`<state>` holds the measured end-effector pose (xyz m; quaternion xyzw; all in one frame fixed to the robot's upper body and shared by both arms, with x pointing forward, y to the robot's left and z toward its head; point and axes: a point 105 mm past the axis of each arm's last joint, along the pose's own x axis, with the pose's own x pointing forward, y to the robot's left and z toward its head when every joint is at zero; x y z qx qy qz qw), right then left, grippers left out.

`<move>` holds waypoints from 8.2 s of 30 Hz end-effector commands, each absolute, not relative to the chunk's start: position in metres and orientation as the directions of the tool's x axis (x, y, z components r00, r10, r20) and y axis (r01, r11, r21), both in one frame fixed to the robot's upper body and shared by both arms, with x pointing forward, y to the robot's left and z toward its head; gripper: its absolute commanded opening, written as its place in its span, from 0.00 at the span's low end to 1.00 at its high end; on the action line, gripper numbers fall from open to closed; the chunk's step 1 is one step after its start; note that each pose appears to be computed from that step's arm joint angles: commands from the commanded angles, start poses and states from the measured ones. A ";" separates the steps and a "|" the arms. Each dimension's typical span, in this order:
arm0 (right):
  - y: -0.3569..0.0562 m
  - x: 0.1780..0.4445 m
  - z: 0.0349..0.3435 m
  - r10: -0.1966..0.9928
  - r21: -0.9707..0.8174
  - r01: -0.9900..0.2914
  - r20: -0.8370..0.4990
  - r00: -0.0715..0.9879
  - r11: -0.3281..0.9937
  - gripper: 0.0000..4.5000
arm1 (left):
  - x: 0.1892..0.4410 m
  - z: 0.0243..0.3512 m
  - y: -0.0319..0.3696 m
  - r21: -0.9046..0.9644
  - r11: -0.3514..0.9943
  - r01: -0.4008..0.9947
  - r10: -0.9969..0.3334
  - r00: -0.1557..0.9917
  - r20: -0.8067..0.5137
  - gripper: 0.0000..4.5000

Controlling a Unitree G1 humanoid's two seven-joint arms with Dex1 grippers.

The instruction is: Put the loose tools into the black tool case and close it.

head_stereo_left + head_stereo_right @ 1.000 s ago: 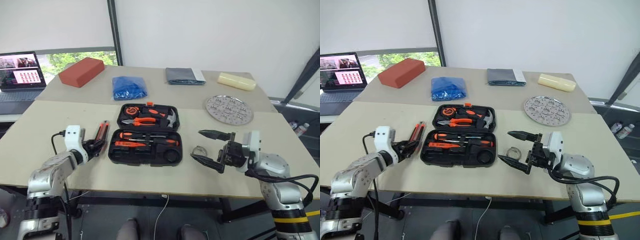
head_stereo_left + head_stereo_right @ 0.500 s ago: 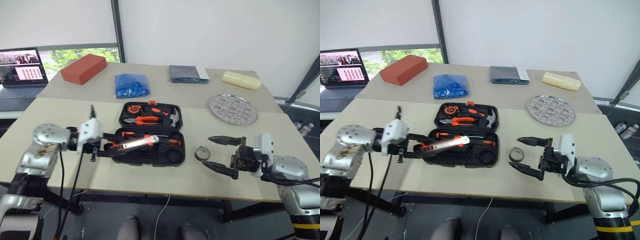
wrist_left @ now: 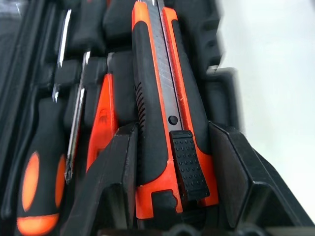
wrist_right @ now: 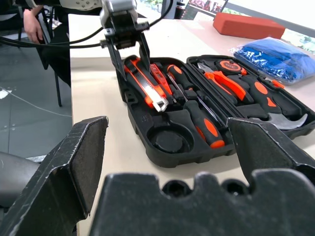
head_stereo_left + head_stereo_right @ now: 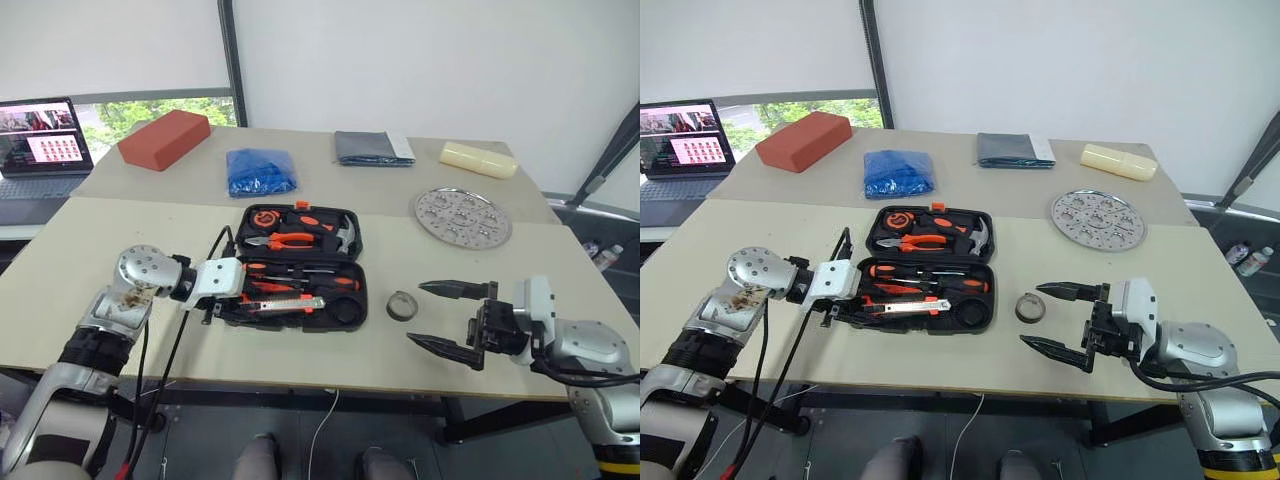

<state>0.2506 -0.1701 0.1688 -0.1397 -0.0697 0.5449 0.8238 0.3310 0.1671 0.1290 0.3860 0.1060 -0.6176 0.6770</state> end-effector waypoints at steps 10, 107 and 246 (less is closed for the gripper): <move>-0.169 0.253 0.178 0.918 -0.344 -0.863 -0.007 0.396 0.370 1.00 | 0.325 0.121 0.177 0.329 -0.233 0.915 -0.651 0.105 -0.752 0.39; -0.139 0.331 0.132 0.632 -0.303 -0.943 -0.706 0.319 0.138 0.00 | 0.233 0.139 0.176 0.211 0.422 0.882 -0.906 0.417 0.068 1.00; -0.164 0.384 0.174 0.711 -0.752 -0.460 0.016 0.703 0.472 0.00 | 0.355 0.174 0.233 0.303 0.834 0.462 -0.540 0.797 0.270 0.00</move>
